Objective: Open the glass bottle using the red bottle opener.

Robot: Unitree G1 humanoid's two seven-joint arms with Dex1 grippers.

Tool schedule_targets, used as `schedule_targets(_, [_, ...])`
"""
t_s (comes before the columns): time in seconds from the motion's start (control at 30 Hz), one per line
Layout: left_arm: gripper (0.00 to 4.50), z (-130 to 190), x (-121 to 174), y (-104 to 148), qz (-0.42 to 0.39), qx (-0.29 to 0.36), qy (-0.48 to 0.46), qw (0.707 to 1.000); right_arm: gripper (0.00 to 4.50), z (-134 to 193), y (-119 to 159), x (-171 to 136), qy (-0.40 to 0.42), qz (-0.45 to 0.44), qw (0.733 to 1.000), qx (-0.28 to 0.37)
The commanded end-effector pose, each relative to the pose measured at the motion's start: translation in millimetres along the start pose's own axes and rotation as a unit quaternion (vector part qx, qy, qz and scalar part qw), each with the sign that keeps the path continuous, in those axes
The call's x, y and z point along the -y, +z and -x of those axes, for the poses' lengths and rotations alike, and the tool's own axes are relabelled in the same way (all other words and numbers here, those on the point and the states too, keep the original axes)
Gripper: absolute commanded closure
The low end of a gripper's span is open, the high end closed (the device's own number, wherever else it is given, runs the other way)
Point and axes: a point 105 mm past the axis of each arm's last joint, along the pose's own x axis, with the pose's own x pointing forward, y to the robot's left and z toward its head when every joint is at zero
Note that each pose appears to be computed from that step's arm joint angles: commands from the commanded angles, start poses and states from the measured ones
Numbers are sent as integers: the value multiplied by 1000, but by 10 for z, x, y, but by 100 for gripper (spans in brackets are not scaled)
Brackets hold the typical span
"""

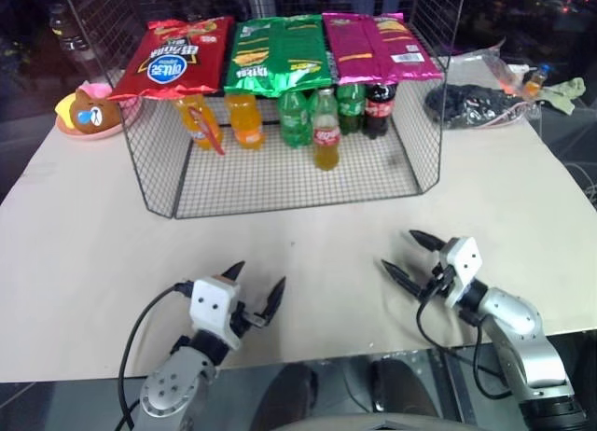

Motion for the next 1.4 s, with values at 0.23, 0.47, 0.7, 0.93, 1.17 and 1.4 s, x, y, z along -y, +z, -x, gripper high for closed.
schedule_targets(0.23, [3, -47, -46, 130, -8, 40, 5, 999, 0, -26, 77, 38, 6, 21, 1000, 15])
schedule_targets(0.47, [3, -60, -99, 164, -16, 49, 15, 999, 0, -67, 87, 29, 11, 23, 999, 21])
schedule_targets(0.7, [3, -84, -174, 201, -19, 57, 26, 998, 0, -113, 92, -11, 18, 21, 999, 26])
schedule_targets(0.93, [3, -93, -197, 207, -18, 57, 22, 998, 0, -130, 142, -49, 20, 21, 999, 33])
schedule_targets(1.17, [3, -269, -571, 360, -13, 89, 87, 992, 0, -272, 334, -121, 43, 33, 997, 53])
schedule_targets(1.4, [3, -523, -1053, 640, -25, 133, 162, 977, 0, -442, 995, -277, 85, 57, 984, 144])
